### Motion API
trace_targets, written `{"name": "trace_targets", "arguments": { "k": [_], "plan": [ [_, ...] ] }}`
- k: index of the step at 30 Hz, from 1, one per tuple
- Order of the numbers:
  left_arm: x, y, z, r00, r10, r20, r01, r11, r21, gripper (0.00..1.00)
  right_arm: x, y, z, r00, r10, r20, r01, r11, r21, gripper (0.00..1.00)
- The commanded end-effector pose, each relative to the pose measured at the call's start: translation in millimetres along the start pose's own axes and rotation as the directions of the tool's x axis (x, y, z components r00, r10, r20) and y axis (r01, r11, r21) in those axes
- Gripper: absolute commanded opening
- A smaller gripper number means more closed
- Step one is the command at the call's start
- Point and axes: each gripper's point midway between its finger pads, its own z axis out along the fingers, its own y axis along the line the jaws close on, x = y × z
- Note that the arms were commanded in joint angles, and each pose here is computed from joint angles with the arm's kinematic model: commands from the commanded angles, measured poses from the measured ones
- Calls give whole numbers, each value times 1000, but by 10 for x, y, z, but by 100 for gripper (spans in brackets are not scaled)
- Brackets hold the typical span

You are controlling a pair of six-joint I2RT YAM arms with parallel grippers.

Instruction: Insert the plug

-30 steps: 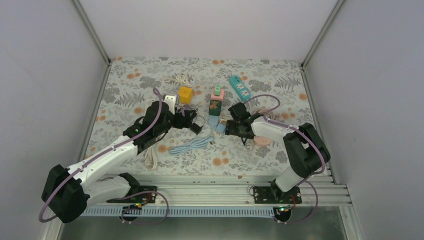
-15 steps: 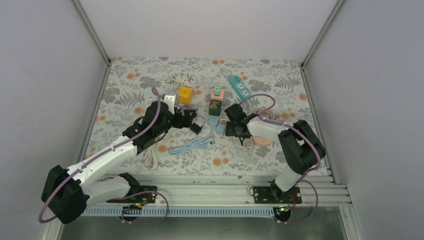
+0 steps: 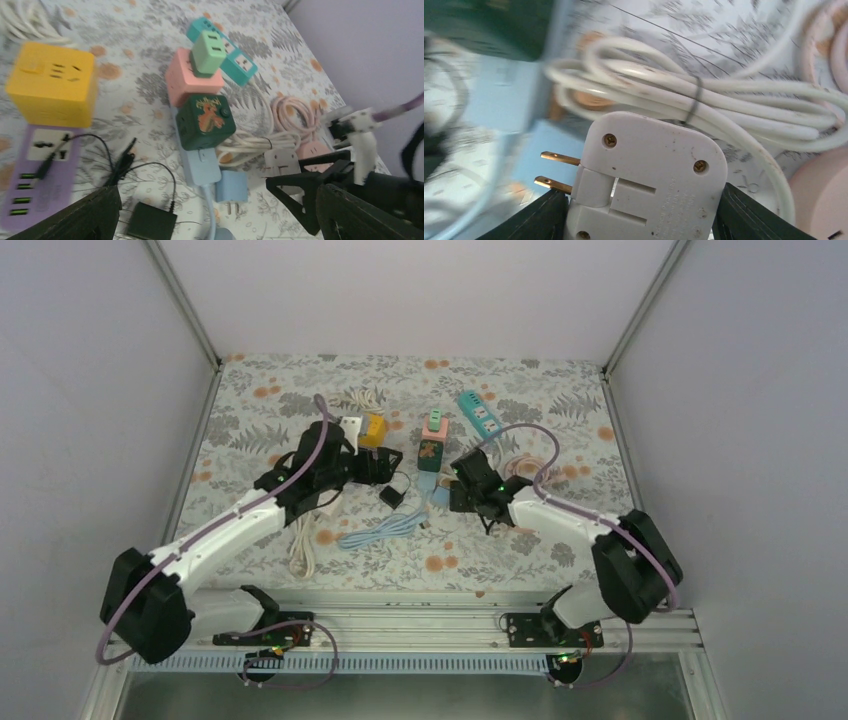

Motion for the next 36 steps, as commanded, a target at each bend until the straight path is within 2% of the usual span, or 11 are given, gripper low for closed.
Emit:
{"name": "trace_targets", "arguments": {
  "k": [1, 7, 13, 16, 19, 24, 26, 29, 32, 33, 36],
  "plan": [
    [158, -171, 184, 989, -8, -150, 29, 990, 136, 97, -227, 366, -374, 981, -114, 156, 133, 985, -113, 59],
    [217, -514, 241, 964, 24, -266, 77, 928, 363, 94, -244, 968, -989, 908, -209, 363, 342, 870, -354, 59],
    [267, -589, 287, 943, -19, -332, 168, 888, 427, 85, -256, 1215, -1360, 849, -218, 481, 453, 770, -450, 58],
    [213, -723, 336, 931, -24, -364, 211, 849, 484, 69, -292, 1252, -1402, 836, -216, 505, 470, 758, -453, 58],
    [211, -774, 314, 929, -23, -370, 222, 833, 507, 59, -326, 1265, -1418, 831, -211, 515, 471, 760, -448, 58],
    [340, -746, 243, 917, -24, -398, 240, 829, 505, 55, -360, 1277, -1412, 838, -194, 510, 453, 768, -452, 58],
    [357, -776, 200, 915, -20, -404, 249, 815, 523, 49, -361, 1287, -1381, 841, -201, 502, 452, 772, -448, 57],
    [361, -801, 175, 911, -15, -412, 255, 806, 534, 32, -345, 1316, -1332, 843, -219, 492, 459, 769, -444, 57],
    [305, -820, 169, 913, -21, -408, 255, 810, 529, 7, -343, 1348, -1308, 844, -227, 486, 464, 765, -447, 57],
    [265, -830, 165, 917, -21, -398, 248, 812, 528, 3, -338, 1360, -1296, 845, -232, 482, 466, 762, -449, 58],
    [168, -881, 129, 928, -14, -373, 230, 808, 542, 2, -355, 1374, -1265, 851, -233, 471, 456, 771, -444, 65]
  ]
}}
